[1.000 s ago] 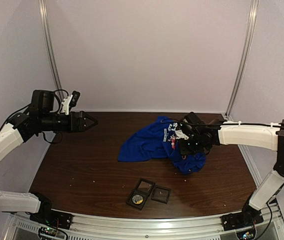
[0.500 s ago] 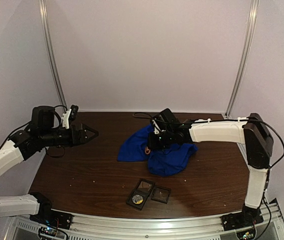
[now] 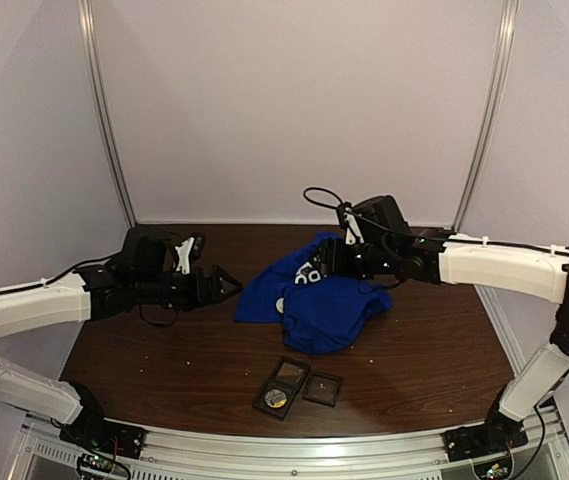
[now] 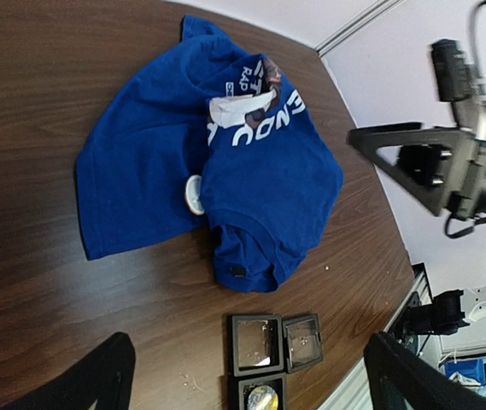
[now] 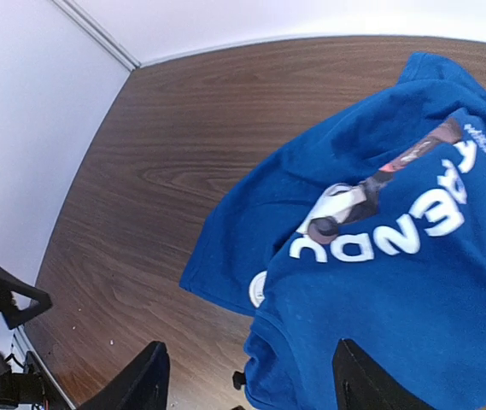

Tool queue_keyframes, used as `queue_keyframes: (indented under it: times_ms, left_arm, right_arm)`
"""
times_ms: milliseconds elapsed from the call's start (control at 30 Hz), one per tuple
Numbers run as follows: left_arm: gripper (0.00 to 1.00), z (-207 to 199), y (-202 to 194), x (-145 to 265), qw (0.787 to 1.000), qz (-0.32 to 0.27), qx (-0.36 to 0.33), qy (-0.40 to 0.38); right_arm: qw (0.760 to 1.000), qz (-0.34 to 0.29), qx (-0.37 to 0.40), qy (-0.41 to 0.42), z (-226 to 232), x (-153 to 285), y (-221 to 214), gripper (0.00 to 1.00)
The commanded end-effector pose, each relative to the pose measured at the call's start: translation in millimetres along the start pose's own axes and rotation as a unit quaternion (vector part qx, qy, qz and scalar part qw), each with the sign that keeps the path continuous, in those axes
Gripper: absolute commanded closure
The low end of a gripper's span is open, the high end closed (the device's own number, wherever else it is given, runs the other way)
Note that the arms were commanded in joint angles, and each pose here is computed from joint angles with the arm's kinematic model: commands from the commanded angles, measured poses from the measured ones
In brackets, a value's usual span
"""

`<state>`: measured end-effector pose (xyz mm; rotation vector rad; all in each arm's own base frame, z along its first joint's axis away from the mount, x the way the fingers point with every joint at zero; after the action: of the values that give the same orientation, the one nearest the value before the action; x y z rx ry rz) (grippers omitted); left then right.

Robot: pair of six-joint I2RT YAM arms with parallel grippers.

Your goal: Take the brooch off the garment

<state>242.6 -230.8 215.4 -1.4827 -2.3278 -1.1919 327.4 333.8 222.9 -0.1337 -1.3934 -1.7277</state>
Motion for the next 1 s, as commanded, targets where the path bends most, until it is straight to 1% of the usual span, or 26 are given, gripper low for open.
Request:
queue_keyframes:
  times_ms: [0, 67, 100, 267, 433, 567, 667, 733, 967]
  left_arm:
    - [0.19, -22.9, 21.0, -33.5, 0.998, -0.021, 0.03, -0.054]
    - [0.29, -23.1, 24.4, -49.6, 0.998, -0.013, 0.041, -0.055]
    - [0.32, -22.3, 26.2, -57.4, 0.998, -0.009, 0.045, -0.052]
    - [0.39, -10.3, 26.8, -98.1, 0.996, 0.019, 0.082, -0.026]
    - [0.48, 4.7, 26.0, -126.8, 0.993, 0.035, 0.111, 0.013]
    - [0.5, 9.0, 24.9, -142.7, 0.992, 0.049, 0.114, 0.02]
    - [0.54, 12.7, 23.9, -154.3, 0.991, 0.06, 0.116, 0.028]
    - [0.55, 21.3, 19.5, -158.7, 0.989, 0.072, 0.12, 0.052]
    - [0.58, 41.8, 13.0, -175.1, 0.983, 0.095, 0.136, 0.081]
  right_arm:
    - [0.999, -0.023, -0.008, -0.036, -27.2, 33.9, -11.9, 0.33]
    - [0.999, -0.03, -0.012, -0.03, -29.8, 47.1, -17.6, 0.33]
    - [0.999, -0.034, -0.014, -0.027, -31.6, 52.6, -19.7, 0.33]
    - [0.998, -0.052, -0.02, -0.01, -33.9, 71.3, -25.9, 0.34]
    - [0.998, -0.062, -0.021, -0.005, -34.1, 80.2, -25.3, 0.35]
    - [0.998, -0.064, -0.02, 0.002, -32.5, 80.7, -24.6, 0.35]
    - [0.998, -0.061, -0.018, 0.005, -31.4, 77.7, -25.2, 0.35]
    - [0.998, -0.059, -0.018, 0.006, -30.9, 76.2, -25.8, 0.36]
    - [0.998, -0.056, -0.021, 0.007, -31.2, 75.2, -27.5, 0.36]
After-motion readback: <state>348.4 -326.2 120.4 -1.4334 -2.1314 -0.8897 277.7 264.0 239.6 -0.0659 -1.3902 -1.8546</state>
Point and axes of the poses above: each gripper's point midway between its finger pads, its own x axis back along the fingers, its own z axis along the line the jaws close on, y = z × x, the point moved 4 cm from there along x, back along the fingers, and after that the axes turned 8 degrees about x, right-handed, at the moved point
